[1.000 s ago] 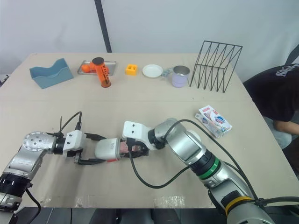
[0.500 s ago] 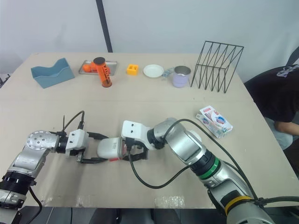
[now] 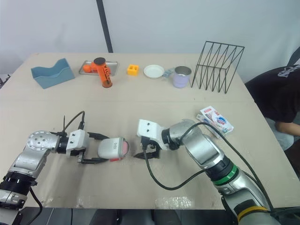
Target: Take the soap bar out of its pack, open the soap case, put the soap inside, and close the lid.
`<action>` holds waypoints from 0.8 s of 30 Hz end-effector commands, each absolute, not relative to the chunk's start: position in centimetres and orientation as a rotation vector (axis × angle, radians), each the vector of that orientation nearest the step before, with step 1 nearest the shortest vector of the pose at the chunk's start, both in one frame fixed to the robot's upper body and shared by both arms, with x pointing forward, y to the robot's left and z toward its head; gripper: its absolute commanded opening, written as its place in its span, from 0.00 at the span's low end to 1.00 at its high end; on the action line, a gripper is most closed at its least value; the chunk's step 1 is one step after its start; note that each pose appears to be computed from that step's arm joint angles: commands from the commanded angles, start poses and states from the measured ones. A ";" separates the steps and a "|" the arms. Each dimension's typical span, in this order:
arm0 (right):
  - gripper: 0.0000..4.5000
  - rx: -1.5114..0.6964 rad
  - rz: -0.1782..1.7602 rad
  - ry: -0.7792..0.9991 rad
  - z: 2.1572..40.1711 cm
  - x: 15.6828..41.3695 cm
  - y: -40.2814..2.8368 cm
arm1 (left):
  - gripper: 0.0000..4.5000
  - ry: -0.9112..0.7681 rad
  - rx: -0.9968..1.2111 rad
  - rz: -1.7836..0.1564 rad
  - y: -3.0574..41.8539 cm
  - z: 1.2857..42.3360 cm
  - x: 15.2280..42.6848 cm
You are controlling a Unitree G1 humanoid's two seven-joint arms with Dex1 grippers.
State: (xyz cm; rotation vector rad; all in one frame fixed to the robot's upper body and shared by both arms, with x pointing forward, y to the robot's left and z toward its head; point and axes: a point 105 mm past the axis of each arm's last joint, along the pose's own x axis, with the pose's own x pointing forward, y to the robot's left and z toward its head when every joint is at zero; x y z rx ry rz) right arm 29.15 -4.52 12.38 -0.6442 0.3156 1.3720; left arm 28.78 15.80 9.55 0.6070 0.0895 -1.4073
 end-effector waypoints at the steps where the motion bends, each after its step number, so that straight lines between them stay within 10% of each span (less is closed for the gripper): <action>1: 0.58 -0.648 1.372 0.246 13.3 29.2 -4.9 | 0.77 0.056 0.623 -1.397 15.7 10.1 29.0; 4: 0.26 -0.661 1.387 0.231 13.0 29.0 -4.9 | 0.77 0.049 0.624 -1.397 15.7 10.2 29.0; 9: 0.02 -0.677 1.412 0.215 12.4 28.7 -4.2 | 0.77 0.043 0.623 -1.400 15.6 10.4 28.9; 24: 0.02 -0.681 1.454 0.192 11.6 28.5 -2.4 | 0.77 0.039 0.619 -1.402 15.3 10.5 28.8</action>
